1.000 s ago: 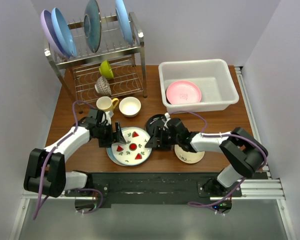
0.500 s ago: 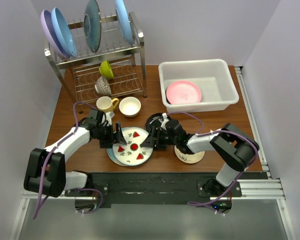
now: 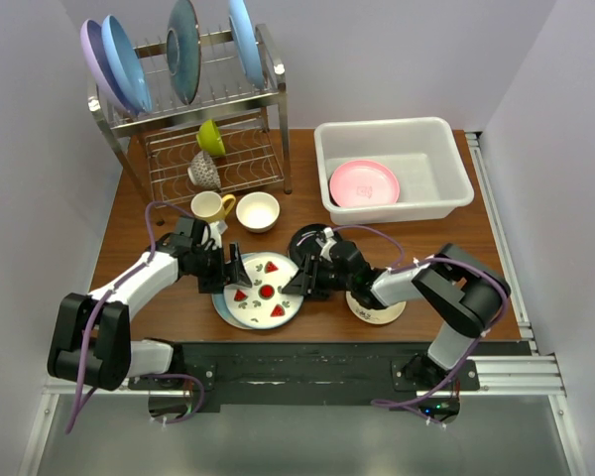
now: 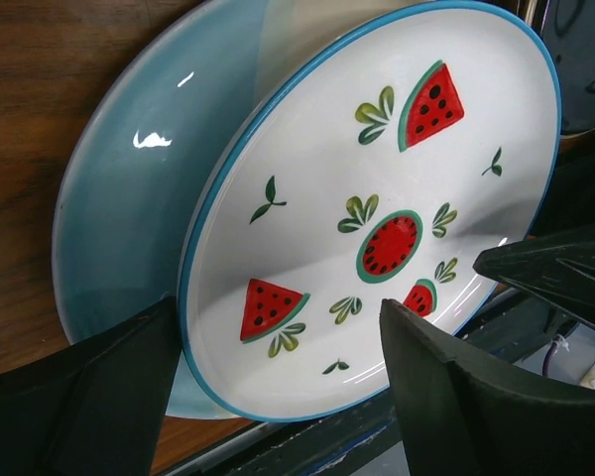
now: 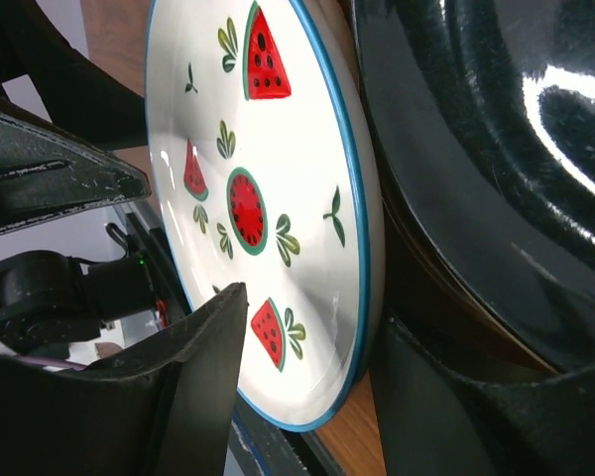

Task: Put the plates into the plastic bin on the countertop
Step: Pick up the plate at the center of the board.

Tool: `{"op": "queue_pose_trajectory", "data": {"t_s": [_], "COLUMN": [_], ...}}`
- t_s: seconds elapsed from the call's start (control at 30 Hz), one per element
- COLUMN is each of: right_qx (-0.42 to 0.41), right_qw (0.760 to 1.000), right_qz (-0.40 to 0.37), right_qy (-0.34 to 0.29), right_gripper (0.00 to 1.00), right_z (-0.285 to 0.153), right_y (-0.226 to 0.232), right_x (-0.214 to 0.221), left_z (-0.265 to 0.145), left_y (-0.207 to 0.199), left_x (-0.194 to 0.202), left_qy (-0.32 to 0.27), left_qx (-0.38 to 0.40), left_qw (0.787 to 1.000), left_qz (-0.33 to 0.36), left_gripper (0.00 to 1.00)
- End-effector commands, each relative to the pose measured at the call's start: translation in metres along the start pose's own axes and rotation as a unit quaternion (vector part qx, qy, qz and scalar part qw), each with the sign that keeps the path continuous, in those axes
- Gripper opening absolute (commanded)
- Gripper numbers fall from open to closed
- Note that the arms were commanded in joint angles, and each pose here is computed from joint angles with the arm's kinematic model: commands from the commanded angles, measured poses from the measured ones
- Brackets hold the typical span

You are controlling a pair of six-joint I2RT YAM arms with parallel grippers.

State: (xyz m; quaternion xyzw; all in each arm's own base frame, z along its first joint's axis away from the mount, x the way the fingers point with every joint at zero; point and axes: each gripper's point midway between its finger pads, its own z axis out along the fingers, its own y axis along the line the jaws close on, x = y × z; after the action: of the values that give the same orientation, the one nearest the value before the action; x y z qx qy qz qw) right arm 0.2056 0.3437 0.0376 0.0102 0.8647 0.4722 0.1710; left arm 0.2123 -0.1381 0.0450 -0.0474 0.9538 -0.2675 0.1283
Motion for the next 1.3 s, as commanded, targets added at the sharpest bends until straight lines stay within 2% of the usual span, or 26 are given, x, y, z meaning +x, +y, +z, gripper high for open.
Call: {"op": "queue_pose_trajectory", "data": {"t_s": [0.0,0.27,0.57,0.83,1.03,1.23,1.27], "right_qx": [-0.05,-0.051,-0.069,-0.118,-0.156,-0.186,-0.186], "right_qw": [0.998,0.996,0.996,0.991,0.986,0.98,0.98], "right_qz": [-0.027,-0.067,-0.059,-0.061,-0.064,-0.065,-0.065], "right_qy": [-0.014,-0.028,-0.007,-0.007,-0.003,0.006,0.009], "right_gripper": [0.52,0.49,0.45,0.33,0.31,0.2,0.15], "right_z": [-0.012,-0.026,-0.01,-0.007,-0.01,-0.008,-0.006], "right_y": [0.041,0.071,0.068,0.087,0.106,0.122,0.121], "right_x": [-0.01,-0.022,-0.01,-0.008,-0.008,-0.005,-0.004], "left_z": [0.001,0.002,0.002,0.002,0.003,0.004,0.004], "left_y": [-0.016,-0.016,-0.019,-0.02,-0.02,-0.02,-0.02], "left_x": [-0.002,-0.002,-0.002,-0.001,0.0,0.0,0.0], "left_qy": [0.002,0.004,0.005,0.007,0.009,0.01,0.01], "left_qx": [0.039,0.04,0.049,0.054,0.056,0.057,0.057], "left_qw": [0.999,0.999,0.999,0.998,0.998,0.998,0.998], "left_qz": [0.015,0.017,0.02,0.023,0.023,0.024,0.024], "left_gripper": [0.83,0.82,0.82,0.82,0.82,0.83,0.83]}}
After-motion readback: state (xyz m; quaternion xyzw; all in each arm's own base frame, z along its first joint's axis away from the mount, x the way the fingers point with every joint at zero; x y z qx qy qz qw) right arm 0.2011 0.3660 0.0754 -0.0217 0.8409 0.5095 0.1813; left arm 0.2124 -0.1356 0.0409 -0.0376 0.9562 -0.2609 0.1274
